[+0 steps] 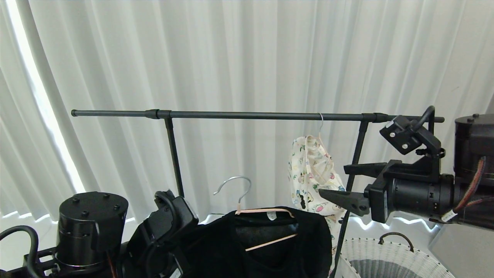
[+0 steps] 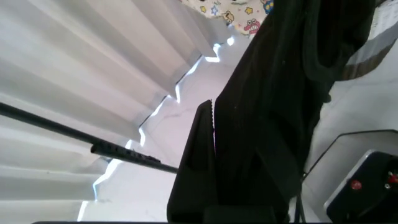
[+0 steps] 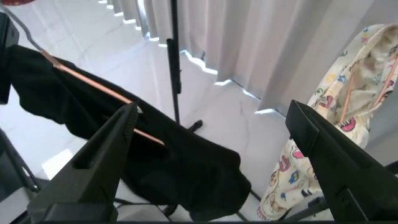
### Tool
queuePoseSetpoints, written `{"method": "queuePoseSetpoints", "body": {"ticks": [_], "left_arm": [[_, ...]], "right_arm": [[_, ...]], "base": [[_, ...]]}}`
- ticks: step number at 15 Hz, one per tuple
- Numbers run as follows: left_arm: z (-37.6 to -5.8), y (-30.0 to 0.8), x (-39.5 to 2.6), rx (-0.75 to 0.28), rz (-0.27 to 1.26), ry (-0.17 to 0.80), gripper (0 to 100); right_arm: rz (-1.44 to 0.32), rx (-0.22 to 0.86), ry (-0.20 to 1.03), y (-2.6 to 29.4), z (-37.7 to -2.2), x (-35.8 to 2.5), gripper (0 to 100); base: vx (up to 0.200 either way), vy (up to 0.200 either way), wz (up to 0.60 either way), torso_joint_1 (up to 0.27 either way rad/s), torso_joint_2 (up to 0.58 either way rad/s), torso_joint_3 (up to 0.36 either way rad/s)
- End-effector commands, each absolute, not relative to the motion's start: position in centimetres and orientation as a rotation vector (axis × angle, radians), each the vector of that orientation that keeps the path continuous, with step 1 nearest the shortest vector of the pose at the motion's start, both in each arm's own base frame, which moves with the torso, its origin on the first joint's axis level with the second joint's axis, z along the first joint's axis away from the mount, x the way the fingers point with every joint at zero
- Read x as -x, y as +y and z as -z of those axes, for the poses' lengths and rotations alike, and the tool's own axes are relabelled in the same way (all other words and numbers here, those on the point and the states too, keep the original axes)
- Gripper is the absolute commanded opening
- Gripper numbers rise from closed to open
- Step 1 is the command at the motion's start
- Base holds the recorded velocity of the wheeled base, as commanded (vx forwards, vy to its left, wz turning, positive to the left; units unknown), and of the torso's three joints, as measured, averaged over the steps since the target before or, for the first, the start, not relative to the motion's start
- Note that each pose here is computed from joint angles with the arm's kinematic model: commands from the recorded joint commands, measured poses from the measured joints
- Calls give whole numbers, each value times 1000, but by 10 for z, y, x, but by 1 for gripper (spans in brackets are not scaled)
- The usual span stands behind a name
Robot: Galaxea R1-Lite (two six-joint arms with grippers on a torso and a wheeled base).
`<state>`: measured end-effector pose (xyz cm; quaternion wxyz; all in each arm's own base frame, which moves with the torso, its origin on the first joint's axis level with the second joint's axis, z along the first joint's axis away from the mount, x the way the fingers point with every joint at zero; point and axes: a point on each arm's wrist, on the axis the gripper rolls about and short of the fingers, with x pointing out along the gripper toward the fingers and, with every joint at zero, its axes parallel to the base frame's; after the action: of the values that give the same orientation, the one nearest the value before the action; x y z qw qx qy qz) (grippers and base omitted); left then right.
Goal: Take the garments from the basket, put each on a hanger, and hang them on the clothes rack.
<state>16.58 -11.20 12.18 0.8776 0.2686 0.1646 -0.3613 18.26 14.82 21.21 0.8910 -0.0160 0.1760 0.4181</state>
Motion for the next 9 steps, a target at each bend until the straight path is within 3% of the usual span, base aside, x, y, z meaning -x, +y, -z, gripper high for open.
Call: {"method": "queuePoseSetpoints", "body": {"ticks": [1,3,6,9], "left_arm": [[-124,-117,-165,-550,772,320,0],[-124,-126,-162,-481,795,313,0],[-125,-125,-162,-467,789,314,0],[-132,-127,-162,-360,769,305,0]], "right_arm": [[-907,57,365,143,-217,-172,100],[-945,128,425,133,-211,-160,100],[-846,187,485,112,-189,-158,100],[-746,234,559,98,-152,-145,100]], "base": [[0,0,0,0,0,0],[0,0,0,0,0,0],[0,0,0,0,0,0],[0,0,0,0,0,0]]}}
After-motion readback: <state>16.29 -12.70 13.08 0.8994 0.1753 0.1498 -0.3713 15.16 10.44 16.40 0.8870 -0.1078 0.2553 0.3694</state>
